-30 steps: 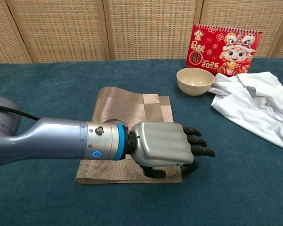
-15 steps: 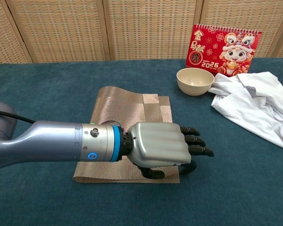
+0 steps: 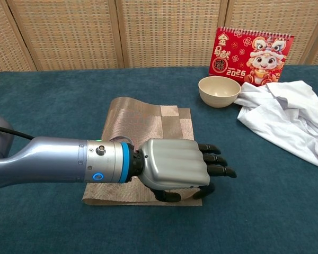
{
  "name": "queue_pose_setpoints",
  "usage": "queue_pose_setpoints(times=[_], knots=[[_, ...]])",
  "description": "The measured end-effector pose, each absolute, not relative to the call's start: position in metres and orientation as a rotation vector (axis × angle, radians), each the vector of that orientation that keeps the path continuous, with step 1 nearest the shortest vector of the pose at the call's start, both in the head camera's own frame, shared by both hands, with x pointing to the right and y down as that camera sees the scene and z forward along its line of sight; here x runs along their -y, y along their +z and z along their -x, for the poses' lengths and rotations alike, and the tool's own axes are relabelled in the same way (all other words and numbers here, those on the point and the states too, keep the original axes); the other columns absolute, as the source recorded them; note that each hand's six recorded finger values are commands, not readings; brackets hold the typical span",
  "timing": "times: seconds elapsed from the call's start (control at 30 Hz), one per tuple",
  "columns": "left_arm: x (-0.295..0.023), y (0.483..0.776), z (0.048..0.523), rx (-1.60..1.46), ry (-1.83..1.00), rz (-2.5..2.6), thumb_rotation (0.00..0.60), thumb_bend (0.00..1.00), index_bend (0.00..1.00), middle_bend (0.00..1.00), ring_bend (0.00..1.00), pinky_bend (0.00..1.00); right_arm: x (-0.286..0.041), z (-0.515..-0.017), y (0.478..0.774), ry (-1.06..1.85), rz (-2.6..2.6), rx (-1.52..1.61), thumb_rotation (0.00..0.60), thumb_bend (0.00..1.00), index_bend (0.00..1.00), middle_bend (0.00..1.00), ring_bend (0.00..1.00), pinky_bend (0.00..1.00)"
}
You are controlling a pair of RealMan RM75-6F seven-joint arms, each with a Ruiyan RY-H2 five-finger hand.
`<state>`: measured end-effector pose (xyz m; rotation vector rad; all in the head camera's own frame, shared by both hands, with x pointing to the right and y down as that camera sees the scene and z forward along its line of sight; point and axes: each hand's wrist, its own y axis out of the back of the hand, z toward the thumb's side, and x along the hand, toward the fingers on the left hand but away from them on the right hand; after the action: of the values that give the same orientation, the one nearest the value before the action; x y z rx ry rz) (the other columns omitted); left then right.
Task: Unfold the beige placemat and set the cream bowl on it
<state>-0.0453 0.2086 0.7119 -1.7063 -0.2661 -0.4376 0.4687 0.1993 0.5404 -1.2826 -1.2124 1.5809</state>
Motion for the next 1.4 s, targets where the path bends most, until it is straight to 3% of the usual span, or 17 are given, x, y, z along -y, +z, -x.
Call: queue_pose_setpoints(times=[0.13,0.37,0.53,0.87,1.4], knots=[[-0.208,0.714,0.046,0.262,-0.448,1.706,0.600,0.41,0.56,0.00,0.00,0.00,-0.199,-0.469,0.540,1.579,1.283,1.216,0.600,0.00,0.09,0.00,0.00,0.00],[-0.208,0.714,0.045,0.256,-0.448,1.708,0.600,0.45,0.57,0.00,0.00,0.00,-0.199,-0.470,0.539,1.578,1.284,1.220,0.600,0.00,0.09,0.00,0.00,0.00],[-0.208,0.714,0.044,0.253,-0.452,1.712,0.600,0.63,0.60,0.00,0.00,0.00,-0.199,-0.470,0.539,1.579,1.287,1.220,0.600,0.00,0.09,0.00,0.00,0.00],[-0.205,0.714,0.048,0.247,-0.464,1.715,0.600,0.82,0.66,0.00,0.00,0.00,-0.199,-0.469,0.540,1.579,1.295,1.219,0.600,0.00,0.09,0.00,0.00,0.00],[-0.176,0.689,0.061,0.136,-0.468,1.701,0.600,0.84,0.70,0.00,0.00,0.00,-0.200,-0.465,0.539,1.564,1.312,1.219,0.600,0.00,0.09,0.00,0.00,0.00]])
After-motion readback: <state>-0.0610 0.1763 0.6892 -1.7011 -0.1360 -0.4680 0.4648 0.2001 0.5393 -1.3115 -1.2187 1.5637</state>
